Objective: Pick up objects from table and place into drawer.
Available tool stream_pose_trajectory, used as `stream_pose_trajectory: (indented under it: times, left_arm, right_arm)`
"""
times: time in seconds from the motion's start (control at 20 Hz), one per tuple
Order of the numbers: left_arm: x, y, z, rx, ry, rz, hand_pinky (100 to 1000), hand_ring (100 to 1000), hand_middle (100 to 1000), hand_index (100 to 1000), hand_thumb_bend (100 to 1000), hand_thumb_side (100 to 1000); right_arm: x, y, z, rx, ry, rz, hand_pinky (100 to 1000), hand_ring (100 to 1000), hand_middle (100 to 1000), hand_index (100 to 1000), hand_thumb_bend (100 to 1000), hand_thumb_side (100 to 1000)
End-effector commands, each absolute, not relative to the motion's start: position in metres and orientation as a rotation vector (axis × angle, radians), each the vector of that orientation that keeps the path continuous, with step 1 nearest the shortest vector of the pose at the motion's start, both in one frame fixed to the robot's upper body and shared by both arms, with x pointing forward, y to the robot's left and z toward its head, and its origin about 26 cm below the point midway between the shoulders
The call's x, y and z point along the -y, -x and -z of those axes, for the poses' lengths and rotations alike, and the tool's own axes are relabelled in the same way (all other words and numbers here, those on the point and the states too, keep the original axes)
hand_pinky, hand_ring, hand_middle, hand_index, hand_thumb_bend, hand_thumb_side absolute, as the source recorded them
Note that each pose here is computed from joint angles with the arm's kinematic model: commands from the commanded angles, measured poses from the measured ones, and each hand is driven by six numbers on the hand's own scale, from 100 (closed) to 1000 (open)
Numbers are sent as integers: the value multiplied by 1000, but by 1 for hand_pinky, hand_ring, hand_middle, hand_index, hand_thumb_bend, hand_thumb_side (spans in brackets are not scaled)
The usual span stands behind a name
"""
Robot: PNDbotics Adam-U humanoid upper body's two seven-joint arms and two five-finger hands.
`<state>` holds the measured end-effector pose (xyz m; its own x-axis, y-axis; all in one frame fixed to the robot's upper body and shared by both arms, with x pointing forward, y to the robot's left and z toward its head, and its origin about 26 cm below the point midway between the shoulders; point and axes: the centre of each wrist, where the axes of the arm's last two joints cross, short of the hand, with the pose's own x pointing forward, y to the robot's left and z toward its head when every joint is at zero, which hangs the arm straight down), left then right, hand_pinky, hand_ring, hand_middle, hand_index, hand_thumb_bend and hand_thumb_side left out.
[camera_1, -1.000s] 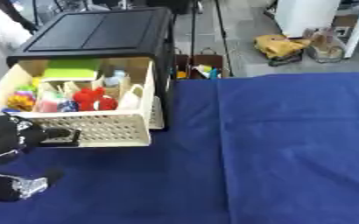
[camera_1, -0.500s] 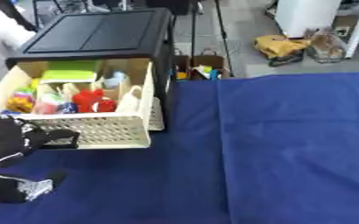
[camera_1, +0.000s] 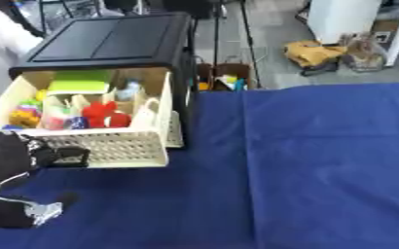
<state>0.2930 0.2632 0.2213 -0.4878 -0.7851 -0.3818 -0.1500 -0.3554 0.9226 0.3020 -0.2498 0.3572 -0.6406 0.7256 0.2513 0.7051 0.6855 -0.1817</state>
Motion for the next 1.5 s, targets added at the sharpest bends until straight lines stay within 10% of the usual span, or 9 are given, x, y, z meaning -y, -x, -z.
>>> stream_pose_trajectory:
  times: [0.05, 1.5]
  left_arm:
    - [-270, -294, -225, 1368, -1247, 1894, 221, 416, 628, 927, 304, 1000]
    - [-285, -293, -233, 1250, -1241, 1763, 246, 430, 728, 934, 356, 1000]
  right_arm:
    - [251, -297, -363, 2618, 1151, -75, 513, 644, 525, 711, 185, 702]
    - [246, -298, -362, 2595, 1143, -46, 508, 638, 524, 705, 174, 696]
